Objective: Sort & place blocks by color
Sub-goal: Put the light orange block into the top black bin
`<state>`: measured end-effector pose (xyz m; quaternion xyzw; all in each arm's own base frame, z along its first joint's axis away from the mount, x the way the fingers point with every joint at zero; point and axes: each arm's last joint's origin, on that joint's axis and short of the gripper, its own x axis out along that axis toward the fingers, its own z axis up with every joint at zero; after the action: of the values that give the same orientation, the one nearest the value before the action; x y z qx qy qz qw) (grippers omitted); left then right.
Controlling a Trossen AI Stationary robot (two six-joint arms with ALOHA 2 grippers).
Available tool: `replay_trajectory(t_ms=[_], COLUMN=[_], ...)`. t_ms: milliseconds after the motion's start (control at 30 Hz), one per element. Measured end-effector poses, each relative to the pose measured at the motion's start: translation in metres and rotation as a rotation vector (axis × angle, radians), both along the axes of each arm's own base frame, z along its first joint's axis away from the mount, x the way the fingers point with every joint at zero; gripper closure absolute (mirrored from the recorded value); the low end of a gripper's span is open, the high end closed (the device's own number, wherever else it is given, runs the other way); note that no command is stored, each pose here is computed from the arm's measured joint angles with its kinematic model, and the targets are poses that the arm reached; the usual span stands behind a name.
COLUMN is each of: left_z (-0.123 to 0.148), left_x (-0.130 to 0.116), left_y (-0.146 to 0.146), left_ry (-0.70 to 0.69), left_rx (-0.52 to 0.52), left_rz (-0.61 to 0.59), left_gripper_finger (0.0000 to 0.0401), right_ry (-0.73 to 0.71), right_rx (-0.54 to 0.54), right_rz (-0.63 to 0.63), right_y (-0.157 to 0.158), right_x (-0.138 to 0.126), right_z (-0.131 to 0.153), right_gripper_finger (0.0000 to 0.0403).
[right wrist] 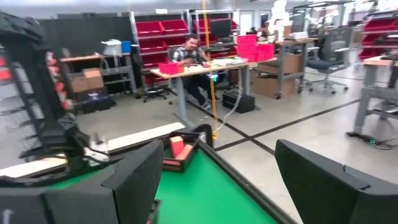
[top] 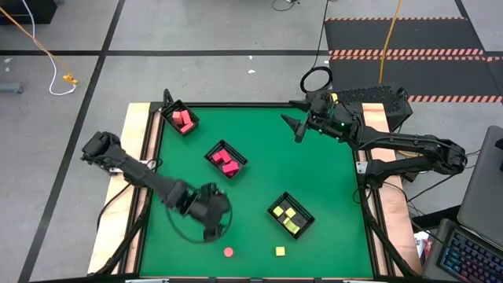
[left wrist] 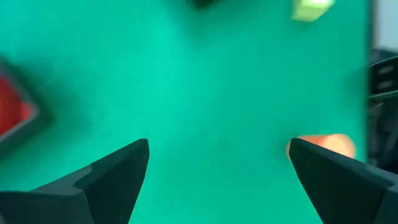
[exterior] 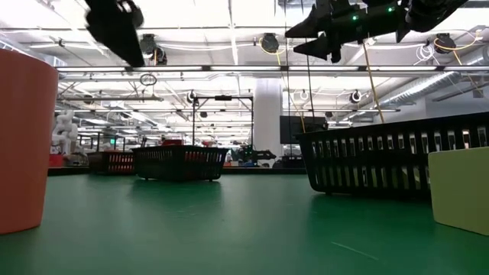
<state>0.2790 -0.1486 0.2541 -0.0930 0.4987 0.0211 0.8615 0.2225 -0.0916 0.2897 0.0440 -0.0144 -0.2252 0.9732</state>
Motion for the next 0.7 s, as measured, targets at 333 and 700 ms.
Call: replay_trajectory(t_ms=[333, 700], left_z=[-0.026, -0.07], left_x=[-0.029, -0.043], left_y=[-0.053, -0.073], left_ry=[-0.17, -0.221], left_rx=[-0.083, -0.018], left_rz=[-0.008, -0.146], left_gripper_finger=[0.0011, 0.0011], right_ry=[-0.004, 0.058], right_rx=[0.096, 0.151], right_rz=[0.131, 0.278], right_y=[0.03, 0.066], right_x=[0.01, 0.017], right_z=[-0.003, -0.01], right_gripper_finger=[0.0101, 0.0101])
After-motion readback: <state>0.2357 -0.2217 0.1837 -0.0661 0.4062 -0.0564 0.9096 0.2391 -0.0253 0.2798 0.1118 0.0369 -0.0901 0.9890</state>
